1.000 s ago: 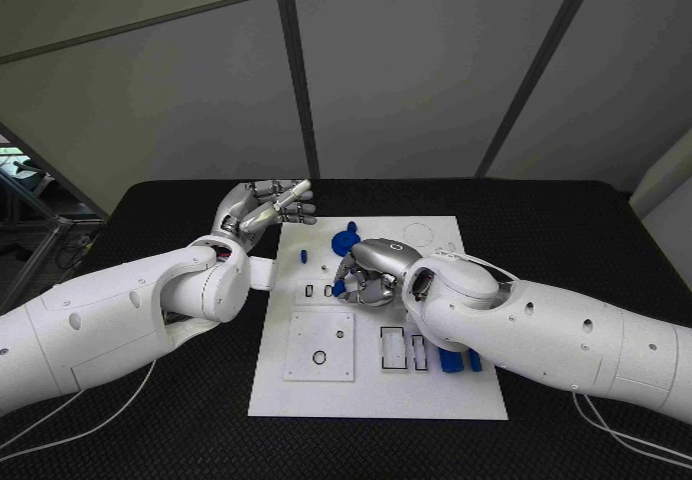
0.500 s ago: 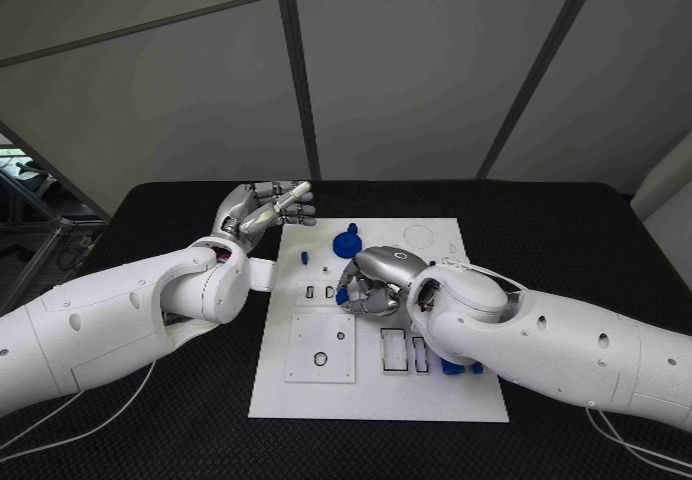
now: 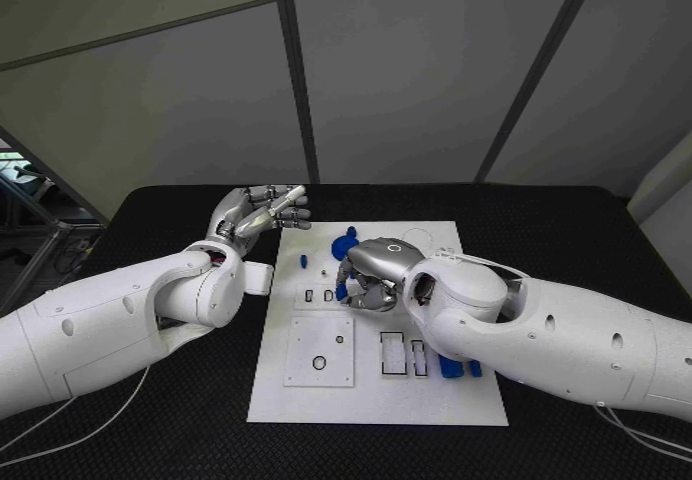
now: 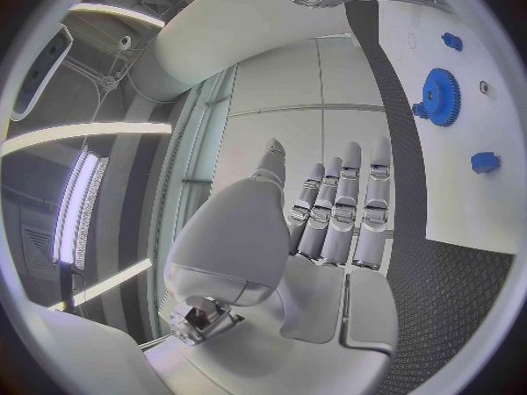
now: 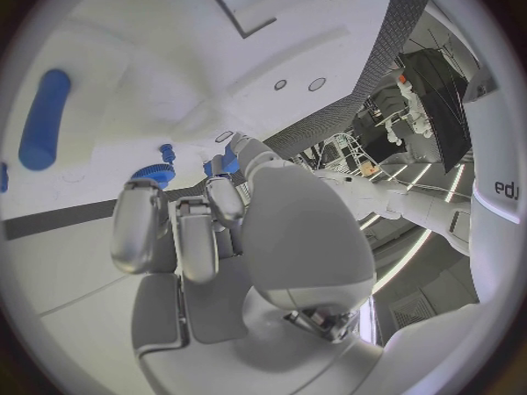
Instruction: Assemble the parts on the task board
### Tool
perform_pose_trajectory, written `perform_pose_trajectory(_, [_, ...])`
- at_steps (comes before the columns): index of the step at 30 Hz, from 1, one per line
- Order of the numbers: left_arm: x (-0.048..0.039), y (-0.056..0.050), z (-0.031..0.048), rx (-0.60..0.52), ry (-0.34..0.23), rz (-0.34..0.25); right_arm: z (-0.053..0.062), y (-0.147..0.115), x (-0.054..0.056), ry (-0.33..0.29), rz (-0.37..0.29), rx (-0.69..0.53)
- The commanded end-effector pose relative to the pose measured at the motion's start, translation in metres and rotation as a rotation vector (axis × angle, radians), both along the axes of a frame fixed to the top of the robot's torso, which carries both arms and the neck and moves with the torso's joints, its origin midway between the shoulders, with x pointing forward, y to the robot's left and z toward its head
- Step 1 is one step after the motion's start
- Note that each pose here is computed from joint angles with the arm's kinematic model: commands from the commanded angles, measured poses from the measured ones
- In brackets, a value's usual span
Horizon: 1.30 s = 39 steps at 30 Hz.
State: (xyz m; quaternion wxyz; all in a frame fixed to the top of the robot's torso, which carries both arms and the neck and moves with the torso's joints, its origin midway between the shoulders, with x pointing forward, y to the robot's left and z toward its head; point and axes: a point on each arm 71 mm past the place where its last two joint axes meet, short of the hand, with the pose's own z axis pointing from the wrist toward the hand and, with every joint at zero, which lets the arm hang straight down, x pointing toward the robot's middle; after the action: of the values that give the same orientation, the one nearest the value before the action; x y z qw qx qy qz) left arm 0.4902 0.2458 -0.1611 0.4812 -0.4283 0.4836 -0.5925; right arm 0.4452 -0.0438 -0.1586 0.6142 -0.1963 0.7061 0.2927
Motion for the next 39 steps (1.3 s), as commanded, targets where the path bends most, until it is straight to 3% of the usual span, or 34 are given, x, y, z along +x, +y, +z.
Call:
perform_pose_trajectory(1, [0.0000, -0.001, 0.0015, -0.004, -0.005, -0.009, 0.004, 0.002, 0.000, -0.055, -0.025, -0.078])
perform_pose_trajectory(11, [0.0009, 0.000, 0.0007, -0.002, -0.001, -0.008, 0.011, 0.017, 0.001, -0.127, -0.025, -0.171])
perform_pose_trajectory(27, [0.0019, 0.000, 0.0001, -0.001, 0.000, -0.004, 0.006, 0.024, 0.009, -0.111, -0.037, -0.247])
perform_pose_trajectory(39, [0.0036, 0.000, -0.0008, -0.001, 0.001, -0.002, 0.004, 0.030, 0.008, -0.102, -0.018, -0.265])
